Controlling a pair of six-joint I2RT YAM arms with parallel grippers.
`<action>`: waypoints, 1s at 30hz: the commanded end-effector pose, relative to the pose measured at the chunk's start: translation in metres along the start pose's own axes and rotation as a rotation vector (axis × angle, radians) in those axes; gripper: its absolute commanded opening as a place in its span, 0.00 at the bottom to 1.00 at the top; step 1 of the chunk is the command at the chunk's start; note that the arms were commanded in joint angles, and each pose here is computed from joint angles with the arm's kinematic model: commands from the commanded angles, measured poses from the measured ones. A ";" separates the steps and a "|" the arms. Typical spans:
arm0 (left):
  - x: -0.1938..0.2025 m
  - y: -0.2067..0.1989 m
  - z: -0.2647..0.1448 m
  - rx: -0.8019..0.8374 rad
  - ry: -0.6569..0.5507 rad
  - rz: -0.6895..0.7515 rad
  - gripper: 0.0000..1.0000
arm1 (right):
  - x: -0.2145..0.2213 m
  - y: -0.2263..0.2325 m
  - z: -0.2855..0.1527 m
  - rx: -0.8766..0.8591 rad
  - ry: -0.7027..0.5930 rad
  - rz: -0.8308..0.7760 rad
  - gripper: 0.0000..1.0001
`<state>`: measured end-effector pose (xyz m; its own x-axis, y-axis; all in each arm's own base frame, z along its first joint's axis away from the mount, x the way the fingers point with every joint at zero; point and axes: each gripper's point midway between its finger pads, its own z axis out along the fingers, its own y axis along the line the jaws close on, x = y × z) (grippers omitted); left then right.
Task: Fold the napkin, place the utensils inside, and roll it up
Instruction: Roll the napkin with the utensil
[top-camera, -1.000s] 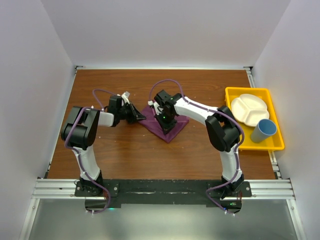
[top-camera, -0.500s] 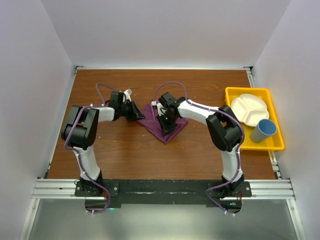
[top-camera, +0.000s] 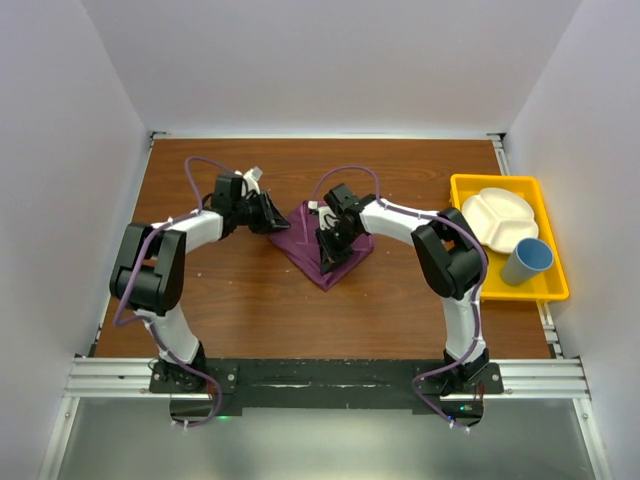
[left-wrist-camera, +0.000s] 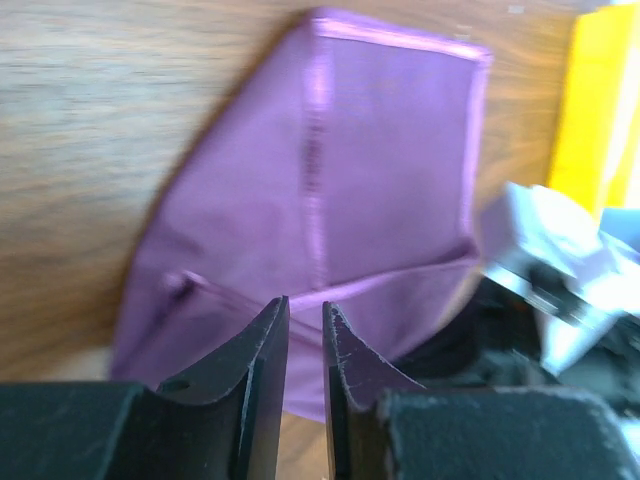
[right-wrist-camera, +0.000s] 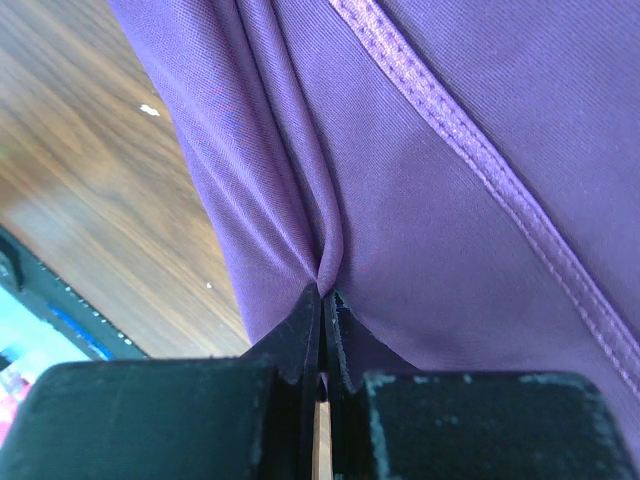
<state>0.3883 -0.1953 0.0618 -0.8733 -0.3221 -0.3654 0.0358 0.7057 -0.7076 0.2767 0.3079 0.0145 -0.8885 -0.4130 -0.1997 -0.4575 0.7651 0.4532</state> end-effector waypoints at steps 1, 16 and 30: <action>0.007 -0.037 -0.017 0.122 -0.022 0.074 0.22 | 0.044 -0.037 0.033 0.109 0.142 0.040 0.00; 0.049 0.006 0.026 0.105 0.044 0.043 0.04 | 0.046 -0.043 0.034 0.125 0.154 0.022 0.00; 0.088 0.076 0.037 -0.133 0.139 -0.016 0.00 | 0.024 -0.058 -0.008 0.278 0.105 -0.069 0.30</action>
<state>0.3516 -0.2239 0.0158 -0.9103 -0.2709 -0.3128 0.0748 0.6357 -0.7683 0.2754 0.3077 0.0154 -0.8750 -0.4439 -0.1933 -0.4808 0.7496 0.4549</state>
